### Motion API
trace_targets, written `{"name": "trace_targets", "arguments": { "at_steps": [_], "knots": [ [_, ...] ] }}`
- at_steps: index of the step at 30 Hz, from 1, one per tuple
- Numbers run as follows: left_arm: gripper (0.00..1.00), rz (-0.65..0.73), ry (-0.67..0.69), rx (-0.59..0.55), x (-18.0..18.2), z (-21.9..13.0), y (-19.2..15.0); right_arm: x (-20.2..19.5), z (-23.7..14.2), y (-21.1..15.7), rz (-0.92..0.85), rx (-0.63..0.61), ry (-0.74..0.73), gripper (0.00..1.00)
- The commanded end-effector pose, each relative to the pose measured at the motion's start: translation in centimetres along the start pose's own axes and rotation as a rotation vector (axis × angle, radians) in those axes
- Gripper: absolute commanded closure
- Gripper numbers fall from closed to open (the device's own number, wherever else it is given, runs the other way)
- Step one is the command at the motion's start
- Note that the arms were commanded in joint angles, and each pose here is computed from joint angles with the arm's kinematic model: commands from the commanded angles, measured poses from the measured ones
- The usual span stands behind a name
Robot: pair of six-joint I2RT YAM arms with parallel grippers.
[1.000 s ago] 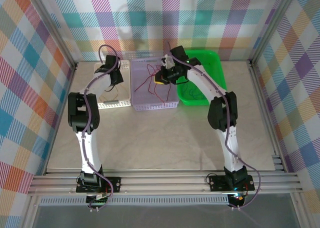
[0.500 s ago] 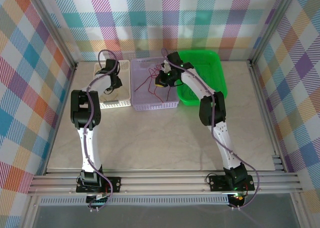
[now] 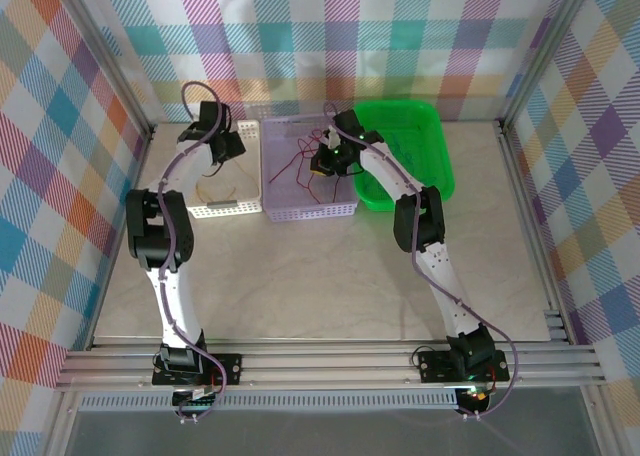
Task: Untangle the cables
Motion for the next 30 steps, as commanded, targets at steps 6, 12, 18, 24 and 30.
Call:
{"name": "trace_targets", "arguments": {
  "at_steps": [6,12,18,24,30],
  "knots": [
    [0.11,-0.057,-0.069,-0.065,-0.1,-5.4,1.6,2.3,-3.1,0.8,-0.09,-0.071,-0.036,0.8],
    [0.02,-0.013,-0.084,-0.108,-1.3,-8.8,1.7,4.8,-6.8,0.6,-0.164,-0.144,-0.094,0.64],
    [0.0,-0.01,-0.1,-0.142,-1.2,-12.0,1.2,6.8,-9.4,-0.2,-0.238,-0.181,-0.15,0.55],
    [0.01,-0.058,-0.099,-0.16,-0.1,-13.6,-0.2,8.2,-10.8,-1.2,-0.276,-0.185,-0.172,0.54],
    [0.02,-0.13,-0.086,-0.119,0.6,-13.2,-2.0,9.6,-12.0,-1.9,-0.349,-0.215,-0.19,0.49]
  ]
}}
Point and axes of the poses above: each hand's point on the last joint's axis, 136 mm out from that joint toward the fingers, its own z axis out along the fingers, its own x axis along the line the jaws close on, y = z × x, the point moved 6 cm from there along -z, back along the fingers, and after that the axes turned 5 degrees about z, right-handed, at the moved point
